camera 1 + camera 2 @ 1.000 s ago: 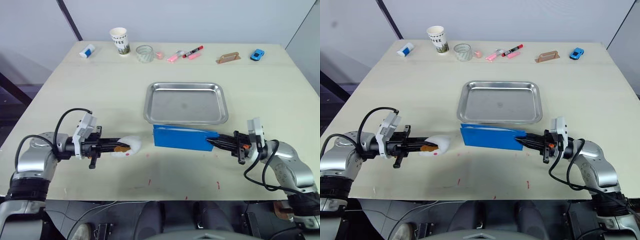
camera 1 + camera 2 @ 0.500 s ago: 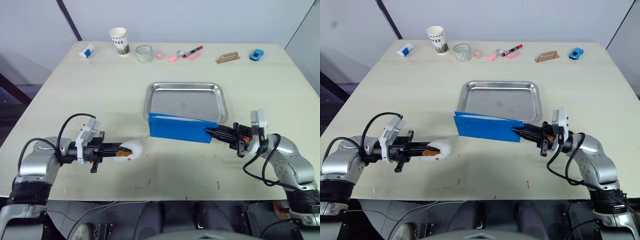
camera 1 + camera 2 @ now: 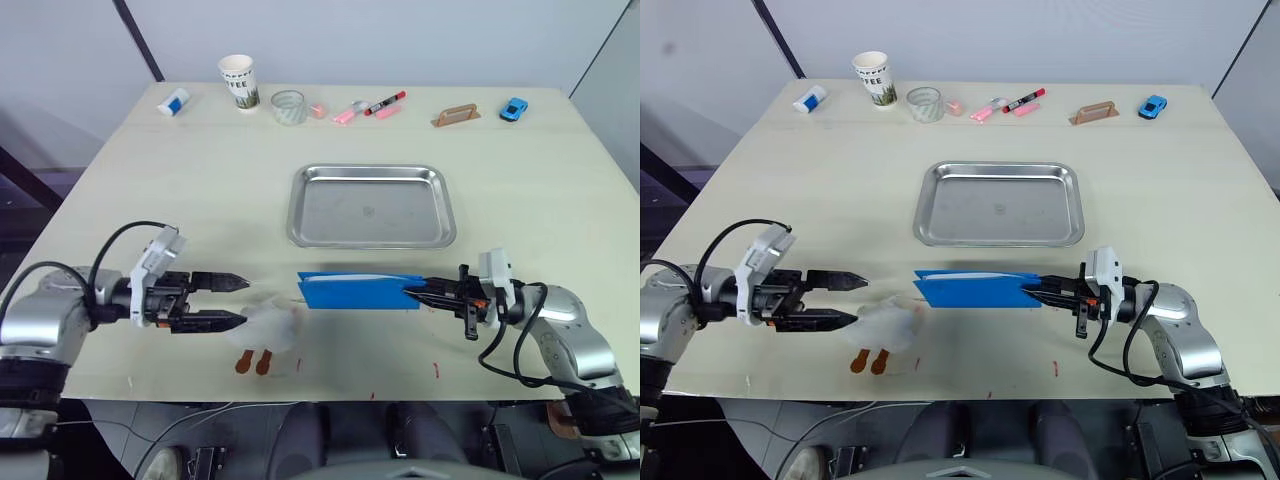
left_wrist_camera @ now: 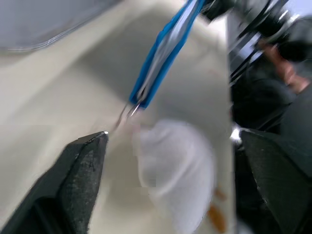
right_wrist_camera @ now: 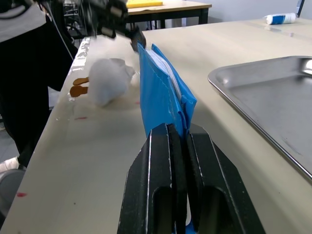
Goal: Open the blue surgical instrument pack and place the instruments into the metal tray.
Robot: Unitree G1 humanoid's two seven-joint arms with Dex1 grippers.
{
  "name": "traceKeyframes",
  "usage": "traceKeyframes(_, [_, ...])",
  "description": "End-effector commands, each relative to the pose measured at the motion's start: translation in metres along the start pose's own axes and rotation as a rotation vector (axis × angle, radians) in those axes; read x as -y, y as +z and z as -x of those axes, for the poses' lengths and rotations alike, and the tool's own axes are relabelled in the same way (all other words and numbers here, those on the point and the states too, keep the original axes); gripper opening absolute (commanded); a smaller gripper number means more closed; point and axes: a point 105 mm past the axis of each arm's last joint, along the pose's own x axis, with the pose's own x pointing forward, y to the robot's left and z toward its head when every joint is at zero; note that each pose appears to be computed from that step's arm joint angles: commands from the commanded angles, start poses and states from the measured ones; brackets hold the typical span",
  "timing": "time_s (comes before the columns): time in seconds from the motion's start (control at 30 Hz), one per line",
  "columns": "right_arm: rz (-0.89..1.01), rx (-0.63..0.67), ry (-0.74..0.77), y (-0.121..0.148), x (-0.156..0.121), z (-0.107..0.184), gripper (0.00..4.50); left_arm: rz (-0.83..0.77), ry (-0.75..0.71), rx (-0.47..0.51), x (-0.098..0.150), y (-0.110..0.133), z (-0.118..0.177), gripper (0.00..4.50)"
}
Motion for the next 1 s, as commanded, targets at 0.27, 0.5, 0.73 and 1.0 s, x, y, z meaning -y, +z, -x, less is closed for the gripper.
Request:
traceKeyframes(0.27, [0.046, 0.039, 0.001, 0.01, 0.002, -0.002, 0.0, -0.303, 0.062, 0.126, -0.032, 0.031, -0.032, 4.49])
traceKeyframes(0.5, [0.049, 0.034, 0.007, 0.009, 0.003, -0.002, 0.0, -0.363, 0.071, 0.106, -0.047, 0.028, -0.04, 4.49])
traceKeyframes(0.73, [0.055, 0.034, 0.005, 0.01, 0.005, -0.001, 0.0, -0.375, 0.008, 0.103, -0.044, 0.025, -0.057, 4.49])
traceKeyframes(1.0, [0.056, 0.03, 0.006, 0.008, 0.005, -0.001, 0.0, -0.38, -0.05, 0.117, -0.041, 0.026, -0.076, 4.49])
